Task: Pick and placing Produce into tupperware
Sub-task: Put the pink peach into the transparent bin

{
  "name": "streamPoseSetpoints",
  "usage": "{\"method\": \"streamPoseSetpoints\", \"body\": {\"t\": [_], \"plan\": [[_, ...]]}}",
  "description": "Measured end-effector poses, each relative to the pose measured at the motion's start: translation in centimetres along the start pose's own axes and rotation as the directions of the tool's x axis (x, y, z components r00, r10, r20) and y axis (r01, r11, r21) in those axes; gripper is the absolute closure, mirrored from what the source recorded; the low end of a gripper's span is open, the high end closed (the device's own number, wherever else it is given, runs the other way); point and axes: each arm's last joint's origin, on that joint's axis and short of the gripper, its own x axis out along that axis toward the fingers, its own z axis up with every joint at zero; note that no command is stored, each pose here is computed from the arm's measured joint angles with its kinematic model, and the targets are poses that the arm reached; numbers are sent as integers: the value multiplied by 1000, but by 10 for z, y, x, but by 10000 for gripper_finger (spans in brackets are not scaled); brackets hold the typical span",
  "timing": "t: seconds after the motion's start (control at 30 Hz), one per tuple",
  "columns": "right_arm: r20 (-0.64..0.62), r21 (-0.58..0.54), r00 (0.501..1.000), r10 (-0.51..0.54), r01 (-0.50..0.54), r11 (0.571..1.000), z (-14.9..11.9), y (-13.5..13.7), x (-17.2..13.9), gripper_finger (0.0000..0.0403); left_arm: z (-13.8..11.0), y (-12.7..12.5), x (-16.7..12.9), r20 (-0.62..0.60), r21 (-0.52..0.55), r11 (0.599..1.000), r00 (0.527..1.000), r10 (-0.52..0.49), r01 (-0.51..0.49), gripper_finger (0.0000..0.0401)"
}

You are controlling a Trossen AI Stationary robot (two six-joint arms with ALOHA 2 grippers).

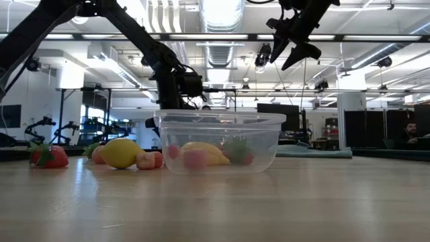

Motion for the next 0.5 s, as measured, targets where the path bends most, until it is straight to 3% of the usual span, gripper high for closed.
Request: {"method": "streamPoseSetpoints", "body": {"t": [0.17,0.5], "plan": [[0,-4,1000,0,0,1000,0,0,0,174,0,0,0,0,0,1000,1000,0,0,154],[0,-4,1000,0,0,1000,0,0,0,174,3,-1,0,28,0,1000,1000,-5,5,233]]}}
